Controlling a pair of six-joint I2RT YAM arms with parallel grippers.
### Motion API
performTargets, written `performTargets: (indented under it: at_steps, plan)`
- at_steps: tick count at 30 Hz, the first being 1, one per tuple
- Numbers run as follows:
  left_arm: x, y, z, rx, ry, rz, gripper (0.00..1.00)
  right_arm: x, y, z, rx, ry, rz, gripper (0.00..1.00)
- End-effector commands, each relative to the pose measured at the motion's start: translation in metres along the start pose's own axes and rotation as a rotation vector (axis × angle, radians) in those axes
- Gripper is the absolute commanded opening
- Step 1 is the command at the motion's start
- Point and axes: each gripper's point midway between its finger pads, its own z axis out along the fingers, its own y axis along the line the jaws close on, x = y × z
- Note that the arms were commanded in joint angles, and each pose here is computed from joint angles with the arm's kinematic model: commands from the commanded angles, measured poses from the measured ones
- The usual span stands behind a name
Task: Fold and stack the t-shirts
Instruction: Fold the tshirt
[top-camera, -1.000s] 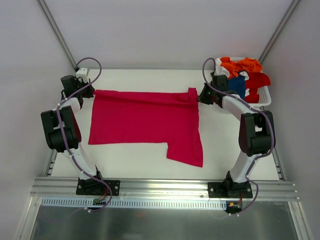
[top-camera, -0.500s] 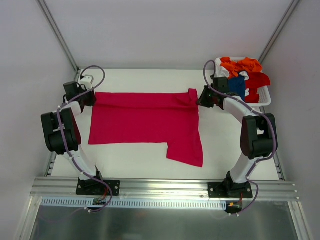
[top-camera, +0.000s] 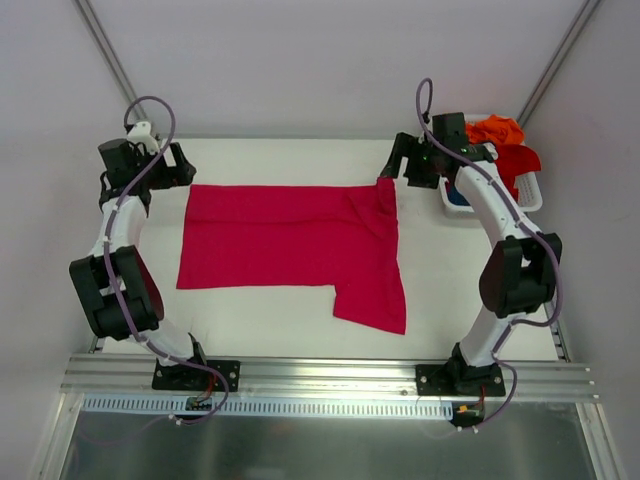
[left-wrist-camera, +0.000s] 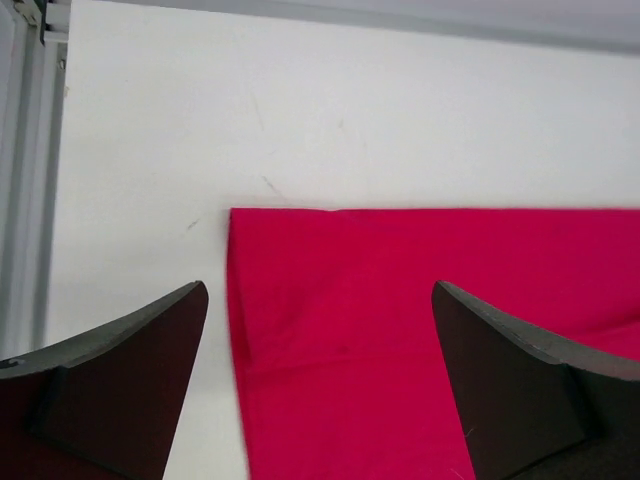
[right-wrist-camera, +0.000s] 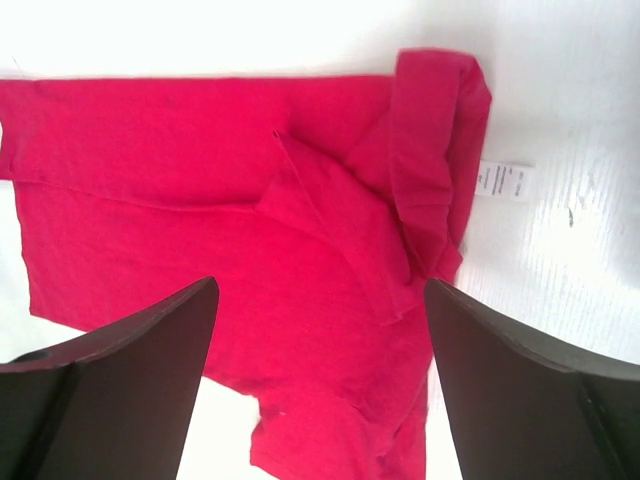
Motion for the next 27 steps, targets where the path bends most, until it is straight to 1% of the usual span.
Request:
performTargets:
  at_steps: [1, 2, 3, 4, 5, 6, 7, 9, 10, 15, 18, 20, 23, 27]
  plan:
    - [-0.008, -0.022, -0.017, -0.023, 0.021, -0.306, 0.95, 0.005, 0.014, 0.004, 0.052, 0.063, -0.030, 0.88]
    - [-0.001, -0.025, -0.016, -0.045, 0.039, -0.351, 0.93, 0.005, 0.016, 0.011, 0.066, 0.076, -0.058, 0.87]
    - [0.005, -0.032, -0.015, -0.038, 0.055, -0.398, 0.92, 0.007, 0.027, 0.028, 0.050, 0.093, -0.109, 0.86]
    - [0.019, -0.035, -0.015, -0.049, 0.085, -0.431, 0.91, 0.008, 0.031, 0.037, 0.026, 0.096, -0.209, 0.87]
    - [0.038, -0.045, -0.012, -0.052, 0.128, -0.453, 0.88, 0.015, 0.048, 0.062, -0.060, 0.111, -0.359, 0.85]
    - [0.038, -0.045, -0.012, -0.052, 0.129, -0.454, 0.88, 0.015, 0.047, 0.062, -0.058, 0.110, -0.360, 0.85]
    - [0.046, -0.049, -0.010, -0.048, 0.151, -0.469, 0.87, 0.016, 0.047, 0.077, -0.066, 0.125, -0.382, 0.84]
    - [0.052, -0.054, -0.012, -0.022, 0.173, -0.475, 0.86, 0.018, 0.046, 0.089, -0.080, 0.152, -0.395, 0.83]
    - [0.052, -0.055, -0.013, -0.022, 0.172, -0.475, 0.86, 0.018, 0.045, 0.097, -0.088, 0.164, -0.402, 0.80]
    - [0.045, -0.057, -0.020, -0.013, 0.150, -0.422, 0.87, 0.016, 0.043, 0.112, -0.086, 0.170, -0.492, 0.77]
    - [0.041, -0.055, -0.023, -0.016, 0.136, -0.393, 0.87, 0.017, 0.040, 0.121, -0.088, 0.189, -0.539, 0.73]
    - [0.041, -0.057, -0.025, -0.013, 0.136, -0.384, 0.88, 0.022, 0.039, 0.124, -0.109, 0.211, -0.552, 0.72]
    - [0.041, -0.056, -0.025, -0.012, 0.138, -0.373, 0.89, 0.033, 0.037, 0.133, -0.105, 0.235, -0.575, 0.67]
    - [0.043, -0.056, -0.025, -0.007, 0.144, -0.355, 0.89, 0.046, 0.036, 0.144, -0.100, 0.265, -0.599, 0.66]
